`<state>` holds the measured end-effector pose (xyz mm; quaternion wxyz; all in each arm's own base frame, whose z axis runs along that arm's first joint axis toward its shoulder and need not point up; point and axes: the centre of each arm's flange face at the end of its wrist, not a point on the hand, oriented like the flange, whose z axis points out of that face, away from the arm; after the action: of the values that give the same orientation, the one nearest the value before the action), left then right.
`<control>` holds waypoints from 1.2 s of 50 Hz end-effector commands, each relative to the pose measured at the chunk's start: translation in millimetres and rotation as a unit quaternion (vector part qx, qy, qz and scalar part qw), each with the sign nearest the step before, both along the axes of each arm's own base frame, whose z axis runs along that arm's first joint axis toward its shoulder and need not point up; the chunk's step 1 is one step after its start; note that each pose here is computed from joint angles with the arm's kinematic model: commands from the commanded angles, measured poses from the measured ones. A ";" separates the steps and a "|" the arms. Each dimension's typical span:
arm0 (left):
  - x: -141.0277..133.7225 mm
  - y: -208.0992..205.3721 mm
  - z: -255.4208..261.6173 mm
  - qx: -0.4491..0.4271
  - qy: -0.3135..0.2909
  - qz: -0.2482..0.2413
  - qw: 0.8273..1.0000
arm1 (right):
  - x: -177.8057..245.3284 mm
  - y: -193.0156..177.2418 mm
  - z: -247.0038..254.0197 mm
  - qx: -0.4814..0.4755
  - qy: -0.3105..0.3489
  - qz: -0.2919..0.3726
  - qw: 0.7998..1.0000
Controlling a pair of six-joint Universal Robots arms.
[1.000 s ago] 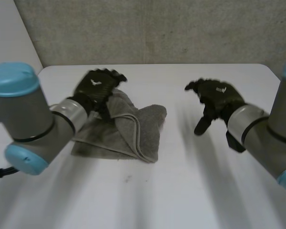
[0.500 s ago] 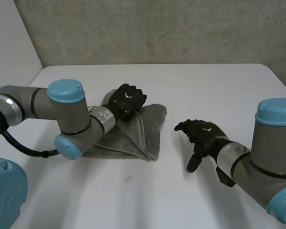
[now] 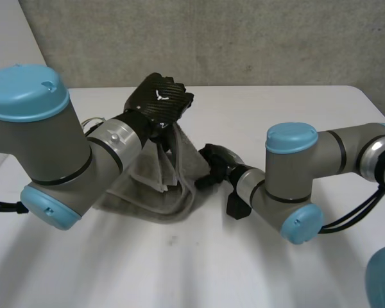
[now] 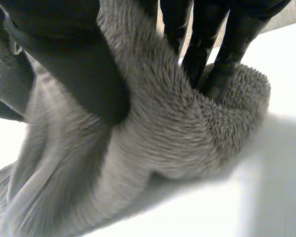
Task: Fold the towel.
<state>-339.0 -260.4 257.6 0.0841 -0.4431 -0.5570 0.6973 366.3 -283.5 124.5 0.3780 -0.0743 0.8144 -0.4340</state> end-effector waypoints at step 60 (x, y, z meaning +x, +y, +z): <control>69.7 24.7 -78.0 0.124 -0.028 0.134 0.983 | -116.6 47.7 55.5 -0.148 0.294 0.110 0.938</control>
<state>-290.5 -215.0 187.3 0.0525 -0.3952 -0.6714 0.6247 265.8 -247.2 183.1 0.1405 -0.3513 0.7929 -0.4777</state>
